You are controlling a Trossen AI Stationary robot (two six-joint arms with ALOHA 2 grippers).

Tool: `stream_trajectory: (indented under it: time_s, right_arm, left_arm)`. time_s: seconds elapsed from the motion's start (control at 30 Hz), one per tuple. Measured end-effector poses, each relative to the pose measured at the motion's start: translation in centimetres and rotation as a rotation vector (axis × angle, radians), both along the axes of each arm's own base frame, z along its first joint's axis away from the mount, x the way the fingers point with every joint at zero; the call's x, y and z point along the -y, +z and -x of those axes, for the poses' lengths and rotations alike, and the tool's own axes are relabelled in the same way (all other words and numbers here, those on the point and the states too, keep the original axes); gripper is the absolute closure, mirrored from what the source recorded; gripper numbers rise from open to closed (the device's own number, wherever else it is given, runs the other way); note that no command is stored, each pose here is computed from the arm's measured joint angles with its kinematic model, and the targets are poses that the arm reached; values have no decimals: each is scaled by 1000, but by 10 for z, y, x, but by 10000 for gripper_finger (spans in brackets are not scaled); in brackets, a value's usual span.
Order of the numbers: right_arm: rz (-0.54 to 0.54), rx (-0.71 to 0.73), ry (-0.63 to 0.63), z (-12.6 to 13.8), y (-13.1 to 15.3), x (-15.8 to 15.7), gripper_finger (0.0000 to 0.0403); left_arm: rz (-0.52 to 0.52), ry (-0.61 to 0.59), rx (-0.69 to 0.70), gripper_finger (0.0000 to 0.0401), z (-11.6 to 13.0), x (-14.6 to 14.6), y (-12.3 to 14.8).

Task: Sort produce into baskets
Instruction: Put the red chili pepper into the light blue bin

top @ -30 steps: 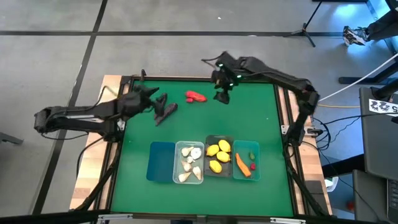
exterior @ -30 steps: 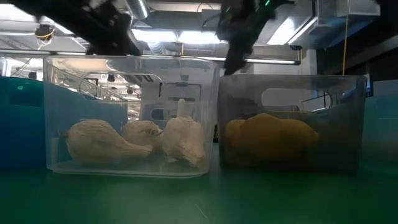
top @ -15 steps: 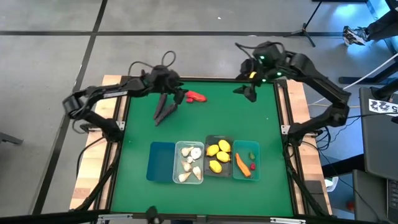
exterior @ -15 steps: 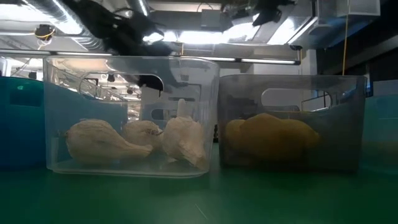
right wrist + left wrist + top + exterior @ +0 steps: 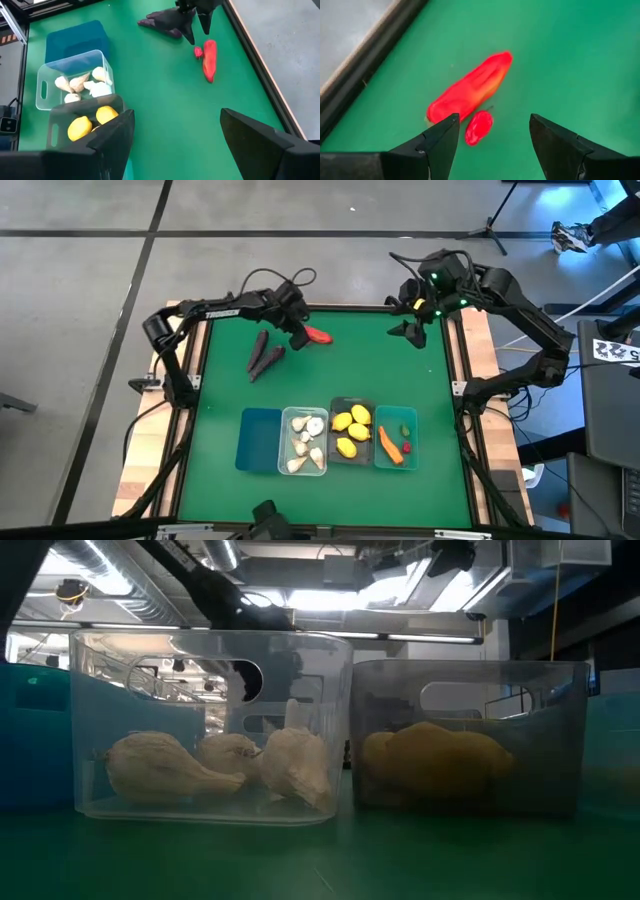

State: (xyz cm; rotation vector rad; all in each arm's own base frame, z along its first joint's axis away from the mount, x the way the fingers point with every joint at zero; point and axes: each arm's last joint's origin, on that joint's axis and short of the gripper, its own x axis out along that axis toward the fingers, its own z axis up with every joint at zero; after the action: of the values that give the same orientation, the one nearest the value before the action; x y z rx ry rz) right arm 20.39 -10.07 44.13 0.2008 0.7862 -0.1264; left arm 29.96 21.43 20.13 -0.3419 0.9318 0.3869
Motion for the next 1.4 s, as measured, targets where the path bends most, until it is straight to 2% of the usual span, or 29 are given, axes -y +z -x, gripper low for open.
stream_trajectory:
  time_s: [0.5,0.77,0.9,1.07,1.2,1.4]
  right_arm:
    - [-18,-35,5,2,-3,-1,111]
    - [-36,-69,6,4,-5,-2,111]
    - [-46,-89,6,6,-6,-3,111]
    - [-53,-101,6,7,-7,-4,111]
    - [-53,-102,7,7,-7,-4,111]
    - [-54,-103,7,7,-7,-4,111]
  left_arm:
    - [13,-121,-135,164,-13,2,-34]
    - [-63,-220,-228,164,-22,7,-56]
    - [-116,-221,-249,164,-27,8,-62]
    - [-132,-228,-241,165,-29,8,-61]
    - [-132,-232,-244,186,-28,8,-61]
    - [-131,-232,-245,247,-29,8,-61]
